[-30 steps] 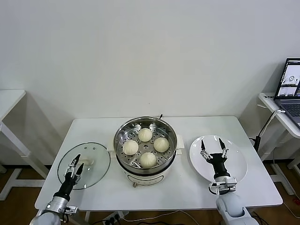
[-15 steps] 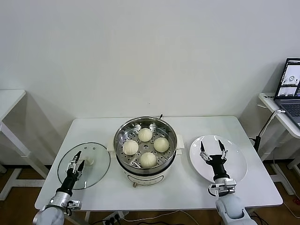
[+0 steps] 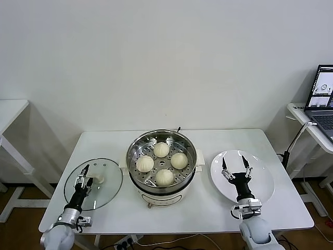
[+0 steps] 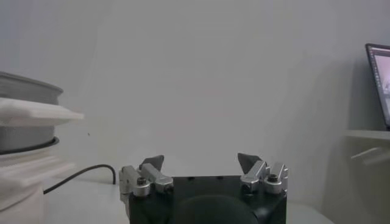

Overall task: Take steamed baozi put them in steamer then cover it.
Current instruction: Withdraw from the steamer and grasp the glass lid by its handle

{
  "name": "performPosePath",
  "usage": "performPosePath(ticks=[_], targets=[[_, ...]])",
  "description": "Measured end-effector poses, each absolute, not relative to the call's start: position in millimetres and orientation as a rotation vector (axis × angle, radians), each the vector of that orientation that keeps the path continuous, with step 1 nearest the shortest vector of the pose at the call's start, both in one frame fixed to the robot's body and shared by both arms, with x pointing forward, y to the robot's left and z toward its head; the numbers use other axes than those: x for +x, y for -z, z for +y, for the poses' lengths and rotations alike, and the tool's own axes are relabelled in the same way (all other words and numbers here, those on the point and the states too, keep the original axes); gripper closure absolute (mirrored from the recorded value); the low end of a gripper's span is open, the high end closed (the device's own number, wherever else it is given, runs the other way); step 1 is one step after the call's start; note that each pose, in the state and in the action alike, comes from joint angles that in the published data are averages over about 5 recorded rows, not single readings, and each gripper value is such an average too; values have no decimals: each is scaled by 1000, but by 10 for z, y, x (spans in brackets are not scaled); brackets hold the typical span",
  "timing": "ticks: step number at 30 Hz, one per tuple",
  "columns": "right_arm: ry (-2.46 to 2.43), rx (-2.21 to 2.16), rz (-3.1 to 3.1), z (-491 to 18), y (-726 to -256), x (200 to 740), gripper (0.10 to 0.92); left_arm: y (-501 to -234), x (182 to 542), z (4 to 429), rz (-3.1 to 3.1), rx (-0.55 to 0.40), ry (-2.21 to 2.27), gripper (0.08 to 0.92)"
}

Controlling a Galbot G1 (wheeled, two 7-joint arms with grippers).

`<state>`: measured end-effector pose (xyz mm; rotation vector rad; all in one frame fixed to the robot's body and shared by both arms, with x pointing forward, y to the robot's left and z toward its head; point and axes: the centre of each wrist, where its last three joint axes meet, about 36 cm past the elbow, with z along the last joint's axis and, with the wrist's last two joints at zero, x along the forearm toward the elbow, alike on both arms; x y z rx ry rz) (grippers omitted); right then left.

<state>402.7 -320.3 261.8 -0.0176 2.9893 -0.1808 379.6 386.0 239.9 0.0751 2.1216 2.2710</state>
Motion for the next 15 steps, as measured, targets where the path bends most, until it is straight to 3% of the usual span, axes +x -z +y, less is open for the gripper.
performPosePath(ticks=[8,15], targets=[[193,-14,2986,-3235,-2631,4033,200,-2386,3873,3838,2132,69,-2275,177],[193,-13,2981,-3221,-2640,4045,200,-2367,3886,3830,2141,95,-2294,346]])
